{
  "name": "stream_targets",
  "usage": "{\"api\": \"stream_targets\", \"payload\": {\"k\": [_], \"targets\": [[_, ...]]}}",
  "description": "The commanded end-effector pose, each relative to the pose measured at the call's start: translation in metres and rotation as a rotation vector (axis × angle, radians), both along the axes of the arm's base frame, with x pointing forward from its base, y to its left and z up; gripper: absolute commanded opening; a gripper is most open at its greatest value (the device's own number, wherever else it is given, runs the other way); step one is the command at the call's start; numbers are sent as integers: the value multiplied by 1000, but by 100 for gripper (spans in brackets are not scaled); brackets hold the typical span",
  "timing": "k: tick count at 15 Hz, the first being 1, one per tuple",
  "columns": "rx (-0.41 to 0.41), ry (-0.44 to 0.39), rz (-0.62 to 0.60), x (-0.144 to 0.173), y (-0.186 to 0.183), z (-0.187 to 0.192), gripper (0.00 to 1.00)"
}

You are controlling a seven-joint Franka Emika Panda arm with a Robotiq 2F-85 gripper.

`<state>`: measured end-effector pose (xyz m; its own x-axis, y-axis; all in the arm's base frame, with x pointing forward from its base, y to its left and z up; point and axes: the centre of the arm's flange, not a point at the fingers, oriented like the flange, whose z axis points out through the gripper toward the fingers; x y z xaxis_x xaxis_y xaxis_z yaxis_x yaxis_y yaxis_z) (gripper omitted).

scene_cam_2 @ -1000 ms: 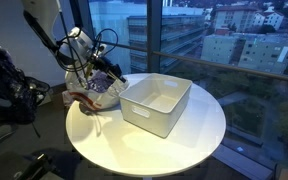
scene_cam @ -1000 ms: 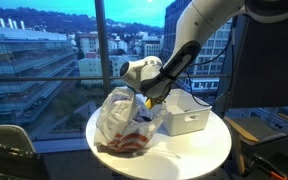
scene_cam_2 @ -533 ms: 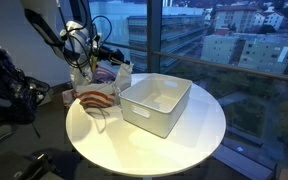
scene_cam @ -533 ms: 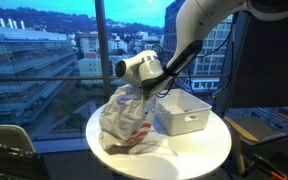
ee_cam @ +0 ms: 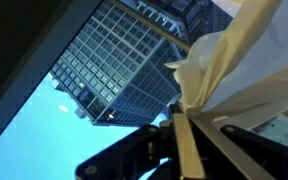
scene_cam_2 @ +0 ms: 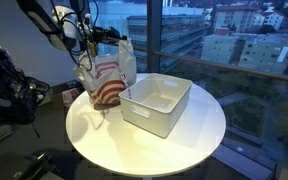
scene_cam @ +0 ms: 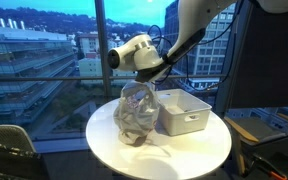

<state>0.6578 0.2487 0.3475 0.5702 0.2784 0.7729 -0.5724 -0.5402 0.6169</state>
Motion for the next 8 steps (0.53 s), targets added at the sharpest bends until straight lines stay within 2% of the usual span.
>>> {"api": "stream_targets", "payload": {"k": [1,7,8], "targets": [[-4,-106,-2,-5,-1,36,3],[53,-7,-34,11,-27,9,6],[88,31,-39,7,-27,8,29]]}}
